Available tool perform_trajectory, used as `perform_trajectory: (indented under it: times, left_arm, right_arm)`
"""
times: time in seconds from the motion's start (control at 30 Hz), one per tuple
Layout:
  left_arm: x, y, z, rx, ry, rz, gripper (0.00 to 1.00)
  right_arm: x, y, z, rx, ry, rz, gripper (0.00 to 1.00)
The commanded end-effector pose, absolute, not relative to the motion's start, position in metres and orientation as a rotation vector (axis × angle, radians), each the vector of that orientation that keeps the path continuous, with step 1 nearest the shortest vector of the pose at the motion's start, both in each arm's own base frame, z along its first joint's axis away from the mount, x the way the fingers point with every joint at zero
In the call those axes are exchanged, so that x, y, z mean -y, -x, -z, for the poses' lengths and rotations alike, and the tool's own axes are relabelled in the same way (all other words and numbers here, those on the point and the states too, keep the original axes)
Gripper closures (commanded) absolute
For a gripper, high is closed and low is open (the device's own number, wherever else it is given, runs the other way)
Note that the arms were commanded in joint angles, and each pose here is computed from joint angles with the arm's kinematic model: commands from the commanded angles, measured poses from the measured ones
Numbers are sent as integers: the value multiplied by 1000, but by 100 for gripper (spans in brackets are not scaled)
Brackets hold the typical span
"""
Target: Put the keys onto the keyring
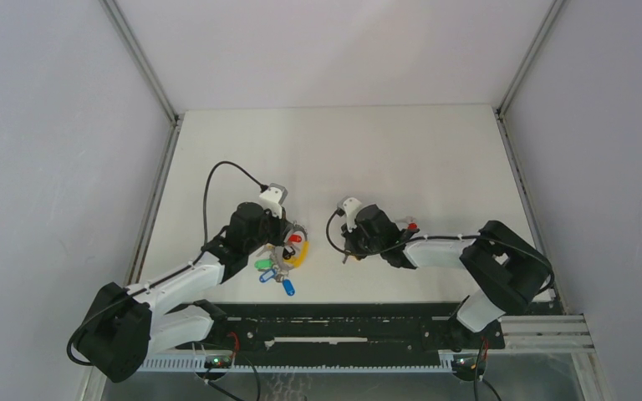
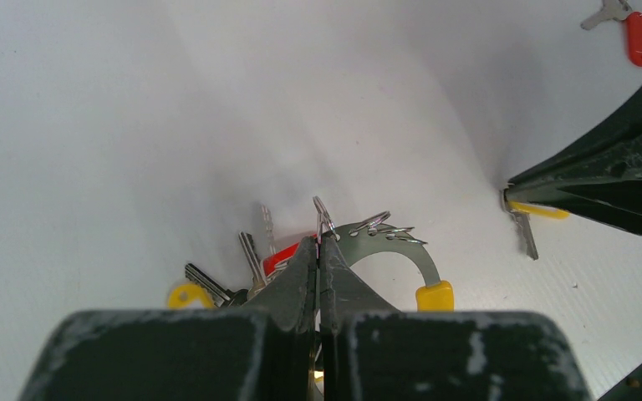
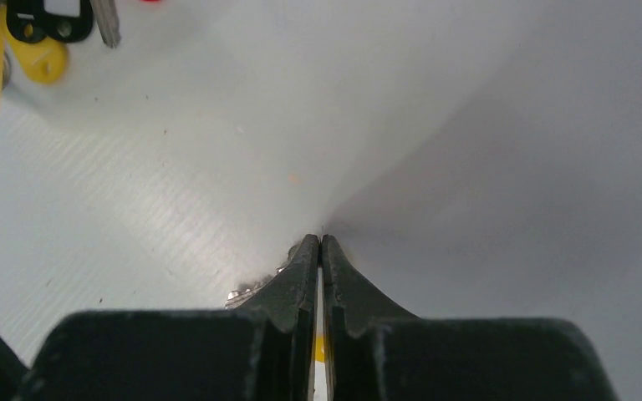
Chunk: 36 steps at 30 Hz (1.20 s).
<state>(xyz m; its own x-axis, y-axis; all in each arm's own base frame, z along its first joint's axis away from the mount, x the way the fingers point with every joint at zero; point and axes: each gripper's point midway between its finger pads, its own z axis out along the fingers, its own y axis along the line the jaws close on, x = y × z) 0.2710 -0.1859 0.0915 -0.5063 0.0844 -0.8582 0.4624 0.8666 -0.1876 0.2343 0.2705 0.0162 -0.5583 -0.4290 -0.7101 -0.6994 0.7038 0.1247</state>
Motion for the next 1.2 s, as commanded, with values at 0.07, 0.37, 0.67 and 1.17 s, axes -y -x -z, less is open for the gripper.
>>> perform_trajectory:
  times: [0.07, 0.37, 0.67, 1.17]
  left_arm:
    - [187, -275, -101, -2018, -394, 501, 100]
    - [187, -275, -103, -2013, -393, 503, 100]
    - [187, -275, -102, -2014, -395, 503, 100]
    - [187, -275, -101, -2018, -398, 500, 100]
  right_arm:
    - [-299, -263, -35, -2073, 869, -596, 100]
    - [-285, -254, -46, -2169, 895, -539, 77]
    - [-274, -251, -72, -2383, 907, -437, 67]
    - [-284, -255, -63, -2628, 995, -474, 74]
